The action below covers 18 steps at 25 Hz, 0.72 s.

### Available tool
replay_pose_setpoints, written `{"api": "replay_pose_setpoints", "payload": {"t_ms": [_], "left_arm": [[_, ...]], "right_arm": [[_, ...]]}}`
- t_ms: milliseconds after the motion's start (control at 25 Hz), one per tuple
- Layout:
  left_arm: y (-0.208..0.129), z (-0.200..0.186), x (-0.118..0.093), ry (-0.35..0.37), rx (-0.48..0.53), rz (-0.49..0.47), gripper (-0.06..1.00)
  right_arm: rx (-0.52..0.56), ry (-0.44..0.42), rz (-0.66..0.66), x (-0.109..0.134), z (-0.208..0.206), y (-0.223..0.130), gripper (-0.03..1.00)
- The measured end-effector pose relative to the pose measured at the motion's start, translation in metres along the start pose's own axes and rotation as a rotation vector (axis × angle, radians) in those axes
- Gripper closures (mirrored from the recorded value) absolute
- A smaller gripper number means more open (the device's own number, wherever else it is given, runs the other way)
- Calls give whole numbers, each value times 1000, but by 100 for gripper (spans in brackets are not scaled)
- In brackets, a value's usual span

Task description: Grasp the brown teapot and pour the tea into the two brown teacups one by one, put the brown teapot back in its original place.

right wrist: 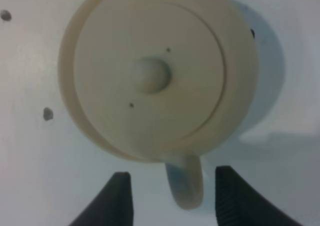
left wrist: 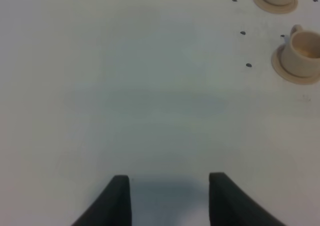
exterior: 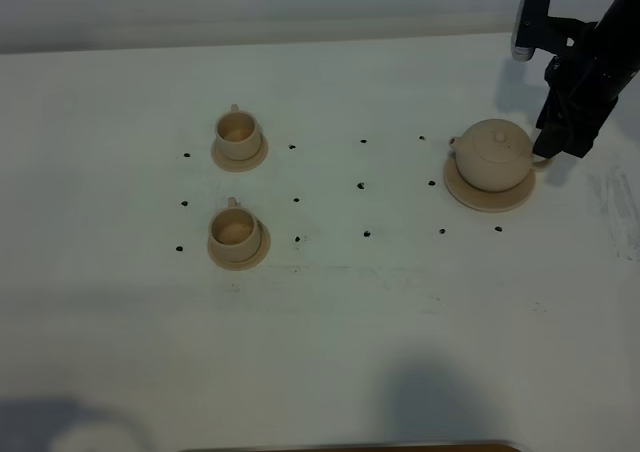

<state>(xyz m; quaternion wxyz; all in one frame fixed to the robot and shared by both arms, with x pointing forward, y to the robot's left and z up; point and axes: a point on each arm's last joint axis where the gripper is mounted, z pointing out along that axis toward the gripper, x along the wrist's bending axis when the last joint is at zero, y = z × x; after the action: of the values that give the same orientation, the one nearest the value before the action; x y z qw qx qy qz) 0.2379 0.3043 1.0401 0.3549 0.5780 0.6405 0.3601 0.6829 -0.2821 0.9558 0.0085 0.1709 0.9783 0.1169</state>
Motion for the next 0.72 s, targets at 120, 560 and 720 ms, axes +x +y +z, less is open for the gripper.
{"api": "replay_pose_setpoints", "payload": {"t_ms": [120,560,720], "left_arm": [[0,0,0,0,0,0,51],[0,0,0,0,0,0,51],[0,0,0,0,0,0,51]], "right_arm": [[-1,-3,-2,0,0,0,60],[2,2,-47,-1,4,-1,60],[6,11,-72,-2,8,-2,60]]}}
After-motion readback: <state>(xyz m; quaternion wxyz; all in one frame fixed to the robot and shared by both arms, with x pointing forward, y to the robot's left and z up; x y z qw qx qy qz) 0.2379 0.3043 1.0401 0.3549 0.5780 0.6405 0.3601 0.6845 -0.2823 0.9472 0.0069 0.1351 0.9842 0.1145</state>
